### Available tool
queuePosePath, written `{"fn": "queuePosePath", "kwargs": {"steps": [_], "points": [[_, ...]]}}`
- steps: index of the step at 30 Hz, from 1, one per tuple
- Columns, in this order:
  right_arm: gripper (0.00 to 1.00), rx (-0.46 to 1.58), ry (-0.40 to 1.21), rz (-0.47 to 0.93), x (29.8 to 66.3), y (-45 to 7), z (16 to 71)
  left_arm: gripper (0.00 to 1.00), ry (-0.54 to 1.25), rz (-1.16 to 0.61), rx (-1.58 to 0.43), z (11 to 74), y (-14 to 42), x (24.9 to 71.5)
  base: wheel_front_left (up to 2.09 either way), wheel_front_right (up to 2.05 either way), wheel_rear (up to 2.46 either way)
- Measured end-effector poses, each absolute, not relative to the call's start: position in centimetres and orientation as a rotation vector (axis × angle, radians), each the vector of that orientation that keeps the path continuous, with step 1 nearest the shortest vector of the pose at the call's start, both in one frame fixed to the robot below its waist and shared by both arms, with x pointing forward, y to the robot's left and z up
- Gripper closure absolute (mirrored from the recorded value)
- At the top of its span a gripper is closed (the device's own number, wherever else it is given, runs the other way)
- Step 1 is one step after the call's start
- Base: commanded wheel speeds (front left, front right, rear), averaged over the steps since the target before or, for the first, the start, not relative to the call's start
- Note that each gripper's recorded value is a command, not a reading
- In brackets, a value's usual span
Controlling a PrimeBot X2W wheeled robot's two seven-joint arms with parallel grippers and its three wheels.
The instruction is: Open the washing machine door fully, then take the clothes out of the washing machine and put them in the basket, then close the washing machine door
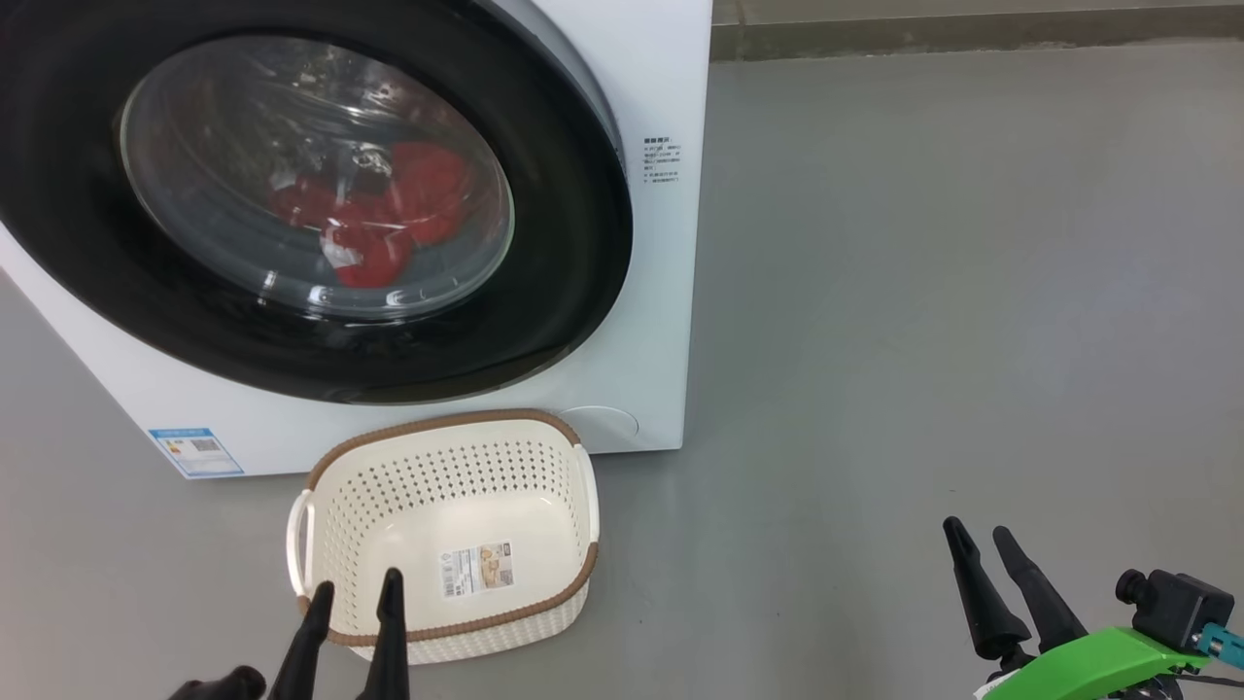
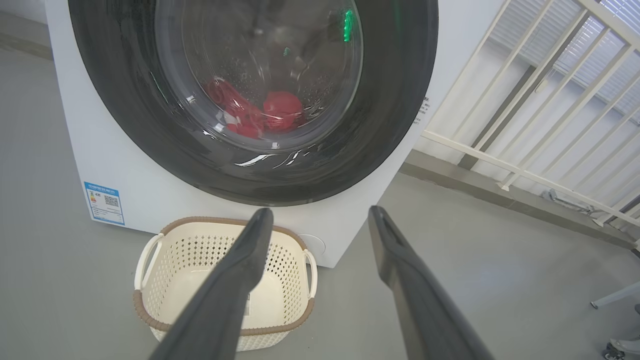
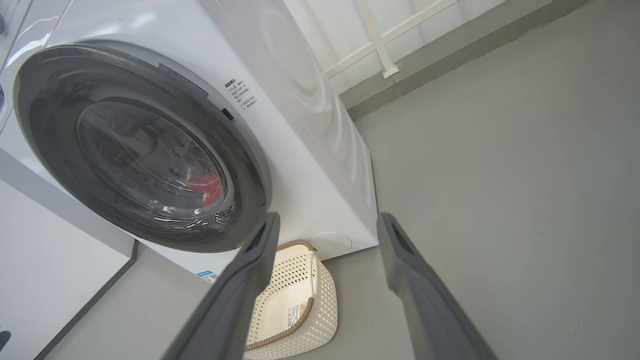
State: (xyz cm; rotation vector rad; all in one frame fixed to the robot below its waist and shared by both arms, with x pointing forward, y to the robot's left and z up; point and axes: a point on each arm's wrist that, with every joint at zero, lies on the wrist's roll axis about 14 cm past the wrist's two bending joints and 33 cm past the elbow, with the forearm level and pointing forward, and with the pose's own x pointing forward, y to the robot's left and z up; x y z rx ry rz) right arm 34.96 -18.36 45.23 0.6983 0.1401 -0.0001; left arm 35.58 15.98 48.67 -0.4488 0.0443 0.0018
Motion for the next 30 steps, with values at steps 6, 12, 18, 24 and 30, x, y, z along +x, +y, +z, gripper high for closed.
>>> {"fn": "queuePosePath", "kwargs": {"steps": [6,12,18,24,30], "points": [[0.0,0.653,0.127,0.005,34.9,-18.5,45.4,0.0,0.038,-0.012,-0.378,48.6,15.7,35.2,0.0,0.0,0.0],[0.0,0.619,0.121,0.007,34.5,-18.5,45.3,0.0,0.031,-0.024,-0.314,48.6,15.6,35.0,0.0,0.0,0.0],[0.0,0.569,0.11,0.01,34.2,-18.6,45.4,0.0,0.014,-0.035,-0.253,48.7,15.5,34.9,0.0,0.0,0.0],[0.0,0.52,0.098,0.019,34.1,-18.7,45.5,0.0,-0.002,-0.043,-0.188,48.9,15.4,34.8,0.0,0.0,0.0],[0.0,0.47,0.109,0.013,33.3,-18.9,44.9,0.0,0.004,-0.054,-0.138,48.4,15.2,34.4,0.0,0.0,0.0]]}}
